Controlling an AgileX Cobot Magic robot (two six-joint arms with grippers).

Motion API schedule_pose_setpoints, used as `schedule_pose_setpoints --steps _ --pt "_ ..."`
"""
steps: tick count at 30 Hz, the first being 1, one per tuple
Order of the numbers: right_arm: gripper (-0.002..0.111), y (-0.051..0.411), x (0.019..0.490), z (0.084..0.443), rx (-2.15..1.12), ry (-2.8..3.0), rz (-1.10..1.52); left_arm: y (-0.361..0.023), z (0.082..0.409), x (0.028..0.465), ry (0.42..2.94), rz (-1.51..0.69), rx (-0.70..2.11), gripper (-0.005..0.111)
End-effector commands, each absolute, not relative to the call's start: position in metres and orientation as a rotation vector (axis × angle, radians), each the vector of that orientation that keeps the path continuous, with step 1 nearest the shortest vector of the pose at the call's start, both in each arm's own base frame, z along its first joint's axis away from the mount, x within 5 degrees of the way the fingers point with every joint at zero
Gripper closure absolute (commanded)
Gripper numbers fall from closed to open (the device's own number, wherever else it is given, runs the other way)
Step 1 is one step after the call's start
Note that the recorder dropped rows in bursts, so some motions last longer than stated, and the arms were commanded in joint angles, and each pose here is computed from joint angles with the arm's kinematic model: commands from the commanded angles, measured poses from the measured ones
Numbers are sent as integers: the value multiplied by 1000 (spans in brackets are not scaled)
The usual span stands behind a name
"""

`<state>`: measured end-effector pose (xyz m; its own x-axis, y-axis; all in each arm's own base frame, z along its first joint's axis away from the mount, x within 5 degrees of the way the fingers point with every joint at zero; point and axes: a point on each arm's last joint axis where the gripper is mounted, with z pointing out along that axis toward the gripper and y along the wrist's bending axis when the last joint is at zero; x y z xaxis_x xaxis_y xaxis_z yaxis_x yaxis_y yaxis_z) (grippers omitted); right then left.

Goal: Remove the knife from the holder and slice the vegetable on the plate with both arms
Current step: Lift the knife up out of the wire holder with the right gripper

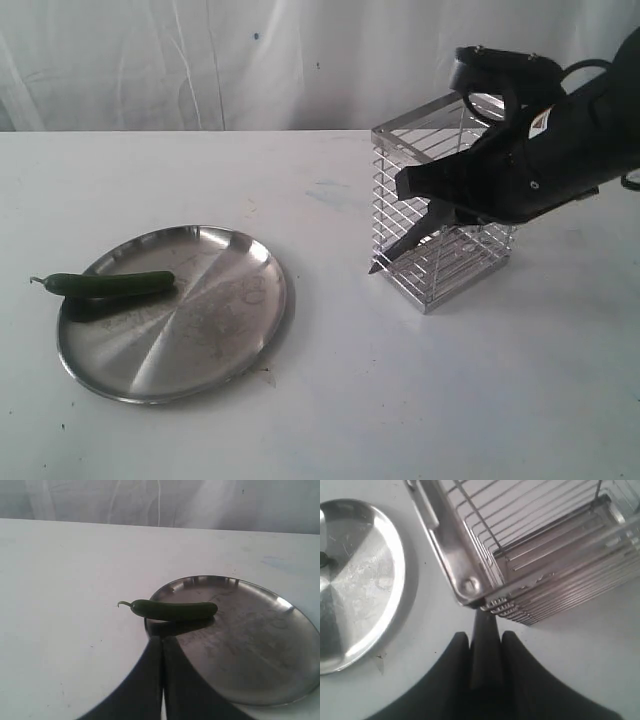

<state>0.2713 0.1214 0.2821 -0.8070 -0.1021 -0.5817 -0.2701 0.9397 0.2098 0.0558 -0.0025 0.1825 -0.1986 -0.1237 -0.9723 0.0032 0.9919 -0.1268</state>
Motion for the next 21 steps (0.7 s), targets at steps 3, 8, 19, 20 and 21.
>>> schedule_pose_setpoints --steps 3,8,19,20,21 --pt "108 119 274 299 -507 2430 249 -3 181 56 1767 -121 -97 107" --pt "108 118 276 316 -597 2389 191 -3 181 56 1767 -121 -97 107" --pt "108 111 258 354 -698 2284 157 -3 181 56 1767 -121 -97 107" --pt "108 110 256 356 -700 2281 157 -3 181 56 1767 -121 -97 107" --pt "108 109 254 357 -701 2286 160 -3 181 56 1767 -121 -97 107"
